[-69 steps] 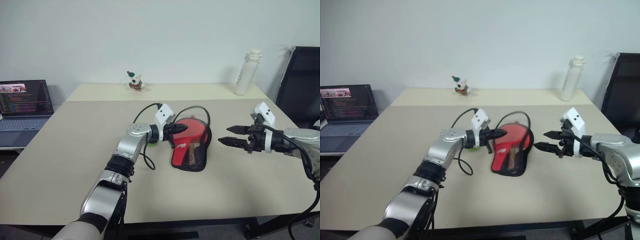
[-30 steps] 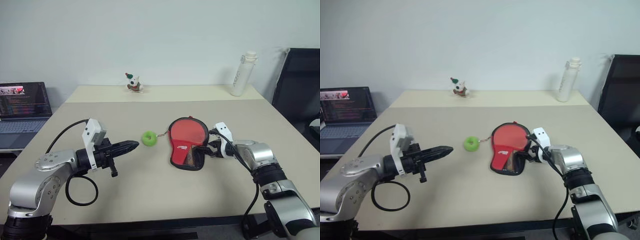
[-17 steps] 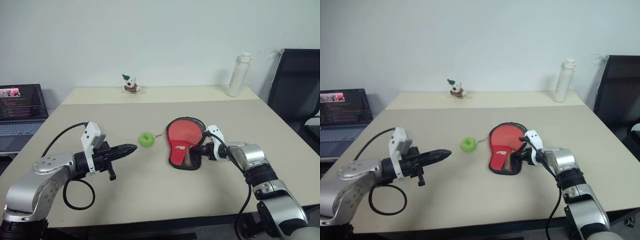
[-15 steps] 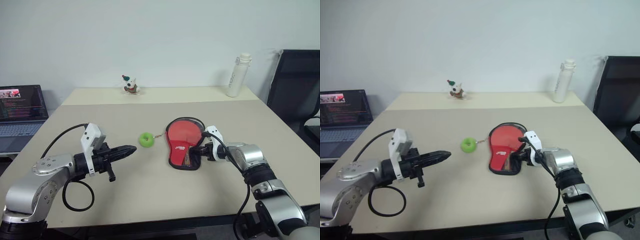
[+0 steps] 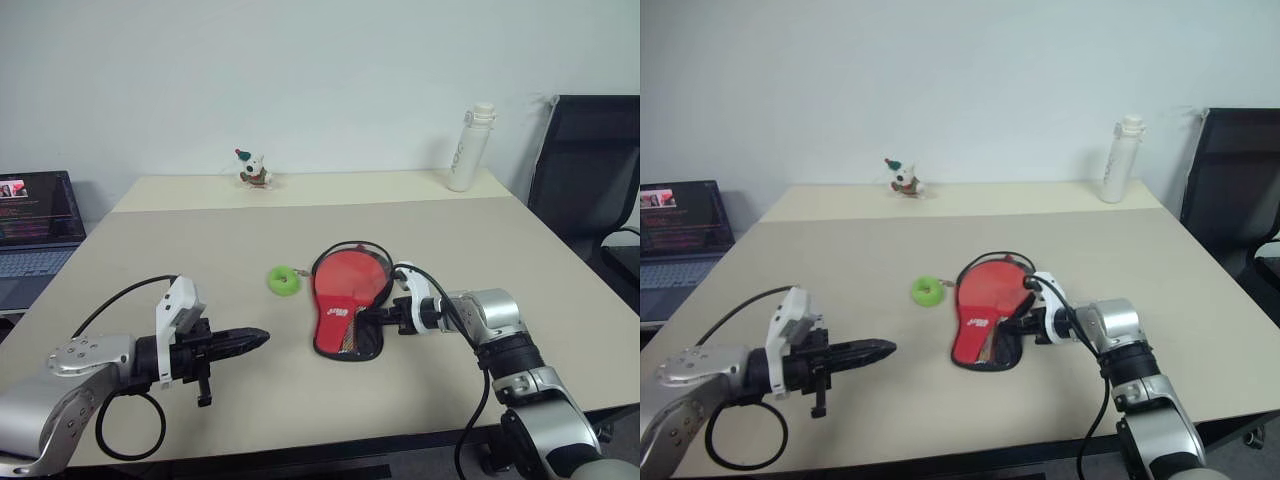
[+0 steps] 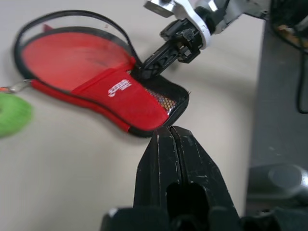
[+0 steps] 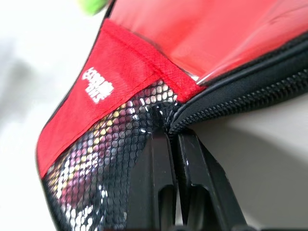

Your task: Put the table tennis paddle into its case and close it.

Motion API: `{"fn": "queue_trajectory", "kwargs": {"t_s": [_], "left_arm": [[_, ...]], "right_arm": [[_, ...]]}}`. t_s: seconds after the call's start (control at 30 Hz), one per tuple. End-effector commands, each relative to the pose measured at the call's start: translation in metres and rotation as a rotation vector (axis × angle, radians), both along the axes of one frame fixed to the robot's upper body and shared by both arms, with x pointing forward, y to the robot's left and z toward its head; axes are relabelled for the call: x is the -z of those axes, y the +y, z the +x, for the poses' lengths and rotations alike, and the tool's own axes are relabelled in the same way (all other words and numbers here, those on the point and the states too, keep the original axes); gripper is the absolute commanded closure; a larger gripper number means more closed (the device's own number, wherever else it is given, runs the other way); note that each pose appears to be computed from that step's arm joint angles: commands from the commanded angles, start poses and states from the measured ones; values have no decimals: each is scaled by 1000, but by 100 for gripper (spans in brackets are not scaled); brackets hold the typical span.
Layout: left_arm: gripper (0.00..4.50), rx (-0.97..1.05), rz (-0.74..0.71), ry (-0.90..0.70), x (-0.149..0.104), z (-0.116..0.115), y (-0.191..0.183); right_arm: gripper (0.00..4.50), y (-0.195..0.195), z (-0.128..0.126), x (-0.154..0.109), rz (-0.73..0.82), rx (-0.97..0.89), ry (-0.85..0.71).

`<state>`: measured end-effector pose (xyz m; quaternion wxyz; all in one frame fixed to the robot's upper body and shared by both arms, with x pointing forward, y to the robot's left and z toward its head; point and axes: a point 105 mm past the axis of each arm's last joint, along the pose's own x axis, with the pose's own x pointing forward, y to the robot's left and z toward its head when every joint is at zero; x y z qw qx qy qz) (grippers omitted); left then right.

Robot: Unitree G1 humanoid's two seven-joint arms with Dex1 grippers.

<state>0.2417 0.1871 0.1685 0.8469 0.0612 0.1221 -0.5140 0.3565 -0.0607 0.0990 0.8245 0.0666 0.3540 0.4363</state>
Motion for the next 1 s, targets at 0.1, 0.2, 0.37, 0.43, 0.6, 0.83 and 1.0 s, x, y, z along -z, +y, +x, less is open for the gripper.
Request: {"fn": "queue_trajectory", "kwargs": {"t_s": [0.1,0.2,0.37,0.43,0.6,0.83,1.0], "left_arm": [[450,60,15,-13,-4,-16,-5],[450,67,25,6,3,-22,-6],[450,70,25,15,7,-24,-6],[450,70,25,15,7,-23,-6],[450,72,27,10,8,-20,-6],[450,72,21,11,11,-21,-7],[450,69,20,12,12,-21,-6]], "right_arm": [[448,10,-38,-3,13,-113,30],[448,-3,-54,0,-8,-109,55],[448,-21,-71,6,-33,-76,85],[448,-24,-74,7,-39,-68,90],[448,-24,-78,7,-50,-74,82],[448,-32,-77,9,-63,-46,90],[448,-37,-79,7,-67,-47,94]]}}
